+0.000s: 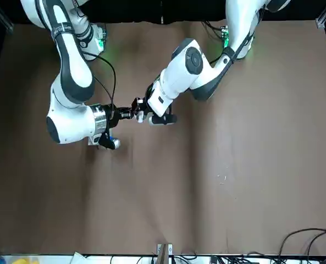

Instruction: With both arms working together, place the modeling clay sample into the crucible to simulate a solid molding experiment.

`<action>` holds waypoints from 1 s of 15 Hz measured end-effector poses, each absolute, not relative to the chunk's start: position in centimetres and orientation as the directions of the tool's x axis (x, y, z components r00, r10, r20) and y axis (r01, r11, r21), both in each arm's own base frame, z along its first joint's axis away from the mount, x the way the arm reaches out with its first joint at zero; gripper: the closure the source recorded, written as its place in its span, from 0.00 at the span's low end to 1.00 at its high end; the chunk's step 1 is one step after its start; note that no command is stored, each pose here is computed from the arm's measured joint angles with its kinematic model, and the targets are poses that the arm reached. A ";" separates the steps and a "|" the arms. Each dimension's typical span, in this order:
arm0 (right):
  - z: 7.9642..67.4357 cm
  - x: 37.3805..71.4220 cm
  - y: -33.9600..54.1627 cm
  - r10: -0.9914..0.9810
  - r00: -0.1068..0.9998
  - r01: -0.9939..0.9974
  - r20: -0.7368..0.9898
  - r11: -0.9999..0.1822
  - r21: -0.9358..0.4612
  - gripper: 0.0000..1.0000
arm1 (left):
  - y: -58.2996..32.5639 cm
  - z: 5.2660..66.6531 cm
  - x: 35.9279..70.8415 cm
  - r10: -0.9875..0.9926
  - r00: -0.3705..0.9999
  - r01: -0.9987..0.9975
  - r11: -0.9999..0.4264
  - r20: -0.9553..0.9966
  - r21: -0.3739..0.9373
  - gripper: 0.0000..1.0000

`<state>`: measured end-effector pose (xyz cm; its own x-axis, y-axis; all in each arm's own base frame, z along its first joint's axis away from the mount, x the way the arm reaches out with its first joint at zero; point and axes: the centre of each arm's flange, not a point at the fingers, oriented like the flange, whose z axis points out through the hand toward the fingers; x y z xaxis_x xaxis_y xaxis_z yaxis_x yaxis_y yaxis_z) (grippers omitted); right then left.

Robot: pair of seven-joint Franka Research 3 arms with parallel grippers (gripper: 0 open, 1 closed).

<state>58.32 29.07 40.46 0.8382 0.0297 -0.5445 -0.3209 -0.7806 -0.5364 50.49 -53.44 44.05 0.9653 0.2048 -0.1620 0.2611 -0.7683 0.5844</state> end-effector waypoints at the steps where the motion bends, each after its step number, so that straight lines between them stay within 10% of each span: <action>1: 40.5 58.3 29.1 0.029 0.839 -0.320 -0.543 -0.780 -0.537 0.94 | -53.4 44.1 50.5 0.207 0.965 0.263 -0.768 -0.163 0.584 0.44; 15: 41.3 58.8 29.3 0.023 0.856 -0.314 -0.517 -0.771 -0.554 0.94 | -52.9 44.7 51.2 0.219 0.963 0.270 -0.760 -0.158 0.591 0.42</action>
